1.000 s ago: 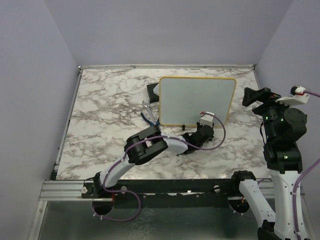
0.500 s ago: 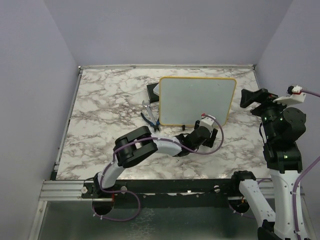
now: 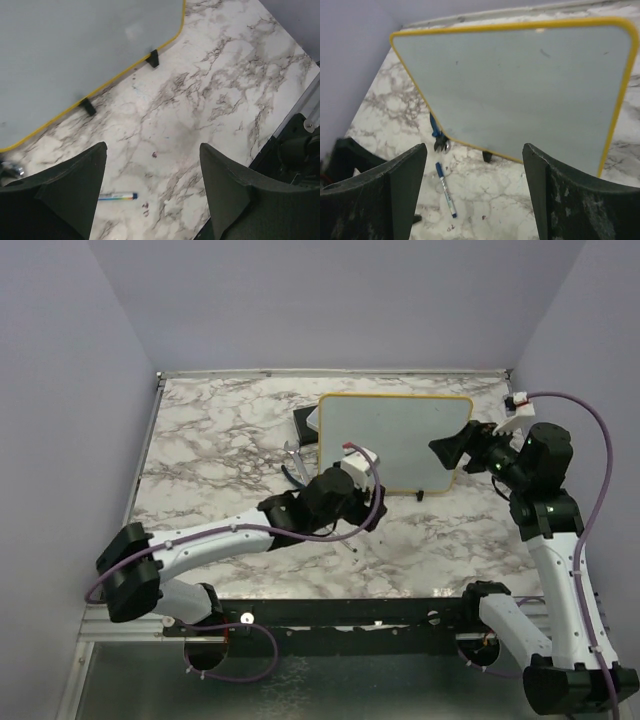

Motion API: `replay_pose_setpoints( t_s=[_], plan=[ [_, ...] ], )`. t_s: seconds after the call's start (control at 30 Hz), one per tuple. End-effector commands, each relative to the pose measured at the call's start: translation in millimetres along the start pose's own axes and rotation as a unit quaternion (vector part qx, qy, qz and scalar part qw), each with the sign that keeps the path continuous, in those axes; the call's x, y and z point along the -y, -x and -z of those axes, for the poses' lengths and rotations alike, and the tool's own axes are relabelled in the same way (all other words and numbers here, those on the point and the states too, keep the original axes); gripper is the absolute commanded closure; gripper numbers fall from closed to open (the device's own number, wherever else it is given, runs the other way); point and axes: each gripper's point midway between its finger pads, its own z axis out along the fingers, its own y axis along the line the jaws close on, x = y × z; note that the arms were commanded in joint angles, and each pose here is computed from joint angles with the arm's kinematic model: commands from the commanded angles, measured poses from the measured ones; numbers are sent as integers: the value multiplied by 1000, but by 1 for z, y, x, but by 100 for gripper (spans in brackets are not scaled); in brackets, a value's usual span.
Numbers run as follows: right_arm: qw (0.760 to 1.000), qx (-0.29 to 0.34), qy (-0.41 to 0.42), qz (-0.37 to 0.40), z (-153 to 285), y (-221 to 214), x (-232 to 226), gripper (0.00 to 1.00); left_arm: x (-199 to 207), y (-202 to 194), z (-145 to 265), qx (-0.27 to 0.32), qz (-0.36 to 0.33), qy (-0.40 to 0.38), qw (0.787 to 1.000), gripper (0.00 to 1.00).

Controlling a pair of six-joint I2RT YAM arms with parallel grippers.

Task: Write a sentence on the whiteboard
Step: Pick up the whiteboard marker from the center of the board.

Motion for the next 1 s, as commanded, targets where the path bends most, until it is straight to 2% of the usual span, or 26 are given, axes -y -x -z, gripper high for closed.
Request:
replay_pose_setpoints(
  t_s=[0.0,0.13,0.3,0.4,0.53,0.7,0.8,0.97],
  plan=[
    [993,-87,78,-11,-5,-50,-28,20,-71,2,62,-63,37,65,995,23],
    [984,-161,80,-9,-23,-106,-55,25,-136,23,96,-69,47,111,990,20],
    [961,-266,72,19,-36,-199,-88,33,-182,46,114,-61,23,141,988,20],
    [950,-304,62,45,-37,-235,-90,36,-192,50,120,-36,5,163,986,19],
    [936,-336,55,93,-37,-261,-93,38,-200,38,123,-11,-1,180,984,19],
    [912,-377,50,151,-35,-293,-104,46,-218,7,124,-21,3,220,975,19],
    [900,-396,41,176,-37,-314,-106,51,-219,4,126,-20,2,224,974,19],
    [888,-408,32,210,-46,-333,-105,51,-212,6,123,-9,15,207,978,19]
  ],
)
